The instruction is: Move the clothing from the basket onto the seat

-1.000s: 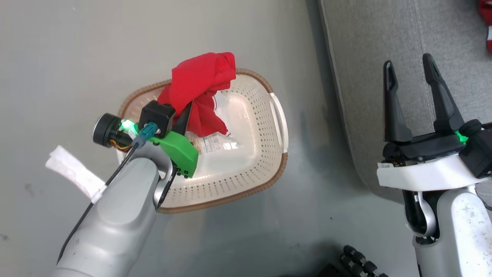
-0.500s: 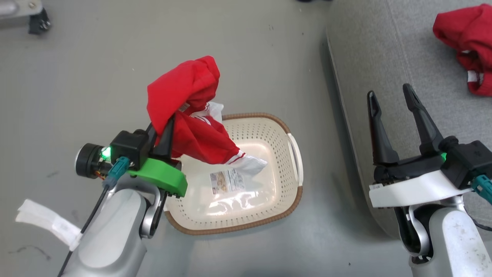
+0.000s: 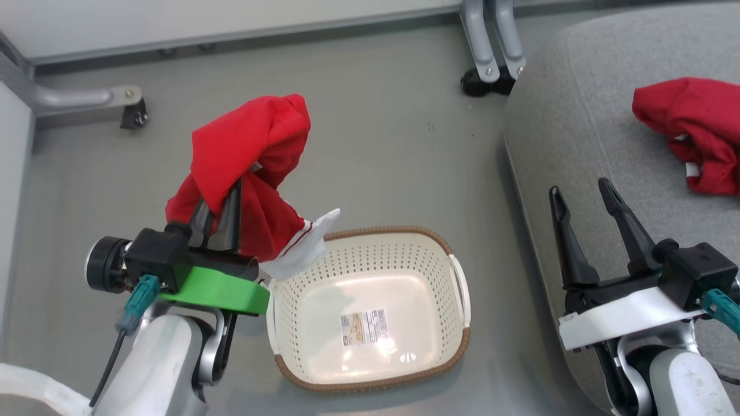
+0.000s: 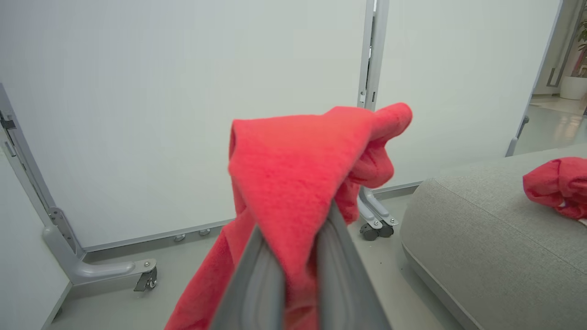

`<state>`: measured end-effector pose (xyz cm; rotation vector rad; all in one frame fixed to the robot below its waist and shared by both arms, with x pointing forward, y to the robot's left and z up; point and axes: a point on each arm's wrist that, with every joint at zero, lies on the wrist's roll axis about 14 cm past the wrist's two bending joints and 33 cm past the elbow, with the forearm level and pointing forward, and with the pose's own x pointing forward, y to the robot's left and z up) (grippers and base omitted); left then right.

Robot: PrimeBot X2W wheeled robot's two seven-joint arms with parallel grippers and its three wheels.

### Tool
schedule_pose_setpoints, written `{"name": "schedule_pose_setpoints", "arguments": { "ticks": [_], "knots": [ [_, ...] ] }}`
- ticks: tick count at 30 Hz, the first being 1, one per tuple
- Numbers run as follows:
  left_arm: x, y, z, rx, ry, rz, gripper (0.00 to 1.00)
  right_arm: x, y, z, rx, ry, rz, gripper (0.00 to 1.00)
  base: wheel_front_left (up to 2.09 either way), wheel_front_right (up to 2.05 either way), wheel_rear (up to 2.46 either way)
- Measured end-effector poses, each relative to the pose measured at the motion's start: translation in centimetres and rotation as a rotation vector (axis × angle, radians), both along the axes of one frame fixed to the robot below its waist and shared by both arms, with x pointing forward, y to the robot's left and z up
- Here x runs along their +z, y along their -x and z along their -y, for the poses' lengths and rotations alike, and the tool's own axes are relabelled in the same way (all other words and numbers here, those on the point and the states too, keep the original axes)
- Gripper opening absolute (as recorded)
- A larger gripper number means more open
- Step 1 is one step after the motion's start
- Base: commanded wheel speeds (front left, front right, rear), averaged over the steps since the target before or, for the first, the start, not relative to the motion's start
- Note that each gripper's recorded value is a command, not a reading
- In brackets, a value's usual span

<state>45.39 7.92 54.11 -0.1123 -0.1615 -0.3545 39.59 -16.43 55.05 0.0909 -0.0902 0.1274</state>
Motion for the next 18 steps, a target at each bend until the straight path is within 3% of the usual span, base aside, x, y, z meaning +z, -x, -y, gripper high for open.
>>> {"name": "schedule_pose_setpoints", "arguments": {
  "ticks": [9, 18],
  "knots": [
    [5.2, 3.4, 0.2, -0.021, 0.05, 0.129, 0.0, 1.6, 2.4, -0.4, 0.022, 0.0, 0.02, 1.0, 0.0, 0.0, 0.0],
    [7.1, 6.8, 1.1, -0.051, 0.074, 0.174, 0.0, 2.3, 4.6, -0.8, 0.036, -0.012, 0.023, 1.0, 0.0, 0.0, 0.0]
  ]
}}
